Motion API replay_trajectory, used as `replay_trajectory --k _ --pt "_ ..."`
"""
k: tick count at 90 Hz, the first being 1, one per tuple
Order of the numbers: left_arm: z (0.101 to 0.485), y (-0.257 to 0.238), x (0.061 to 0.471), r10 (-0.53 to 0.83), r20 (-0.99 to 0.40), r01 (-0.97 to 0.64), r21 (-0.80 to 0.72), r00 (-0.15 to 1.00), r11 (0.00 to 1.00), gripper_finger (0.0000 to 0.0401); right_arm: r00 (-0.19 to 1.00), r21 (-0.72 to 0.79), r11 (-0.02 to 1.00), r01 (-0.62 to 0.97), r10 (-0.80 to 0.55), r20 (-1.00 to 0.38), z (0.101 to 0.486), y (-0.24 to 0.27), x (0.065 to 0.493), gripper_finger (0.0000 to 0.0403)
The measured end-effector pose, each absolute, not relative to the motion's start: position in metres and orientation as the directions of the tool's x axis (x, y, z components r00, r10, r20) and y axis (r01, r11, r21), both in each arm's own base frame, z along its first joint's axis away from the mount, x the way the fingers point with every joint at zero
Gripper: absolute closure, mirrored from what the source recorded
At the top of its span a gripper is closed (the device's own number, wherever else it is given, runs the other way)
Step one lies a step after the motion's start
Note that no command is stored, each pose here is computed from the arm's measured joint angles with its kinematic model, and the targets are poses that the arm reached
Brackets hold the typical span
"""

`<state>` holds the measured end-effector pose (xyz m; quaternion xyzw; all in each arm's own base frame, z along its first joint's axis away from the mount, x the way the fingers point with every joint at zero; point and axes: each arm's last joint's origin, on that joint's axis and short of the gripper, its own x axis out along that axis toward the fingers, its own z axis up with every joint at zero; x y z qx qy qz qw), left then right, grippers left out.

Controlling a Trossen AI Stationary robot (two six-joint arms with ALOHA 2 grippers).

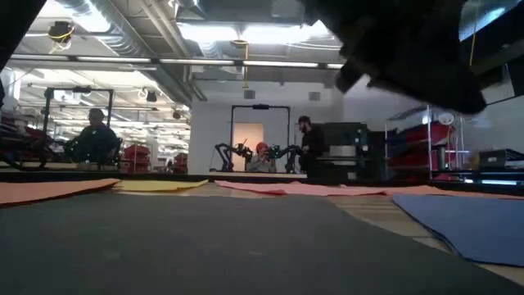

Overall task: Organize paper
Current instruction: Stack the blue paper on top of the blue paper on the table

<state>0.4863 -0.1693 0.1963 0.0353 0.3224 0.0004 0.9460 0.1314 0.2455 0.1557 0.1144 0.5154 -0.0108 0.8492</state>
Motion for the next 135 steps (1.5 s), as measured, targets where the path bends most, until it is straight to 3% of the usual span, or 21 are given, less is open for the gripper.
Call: replay_trajectory --k 29,72,100,135 --pt "0.199 -0.184 0.486 -0.034 -0.464 0.068 0.057 0.885 0.996 0.0401 0.597 0.223 0.965 0.138 0.099 -0.796 0.150 0.245 0.135 0.0403" --pt "0.186 -0.180 0.443 -0.151 -0.171 0.141 -0.067 0.974 0.988 0.0401 0.654 0.261 0.961 0.088 0.142 -0.743 0.149 0.242 0.151 0.0403" --pt "0.180 -0.158 0.386 -0.164 -0.001 0.162 -0.150 0.987 0.975 0.0401 0.522 0.338 0.933 0.121 0.230 -0.821 0.146 0.220 0.187 0.0403" --pt "0.167 -0.148 0.366 -0.129 -0.038 0.119 -0.208 0.991 0.971 0.0401 0.418 0.277 0.940 0.199 0.174 -0.892 0.147 0.186 0.215 0.0403"
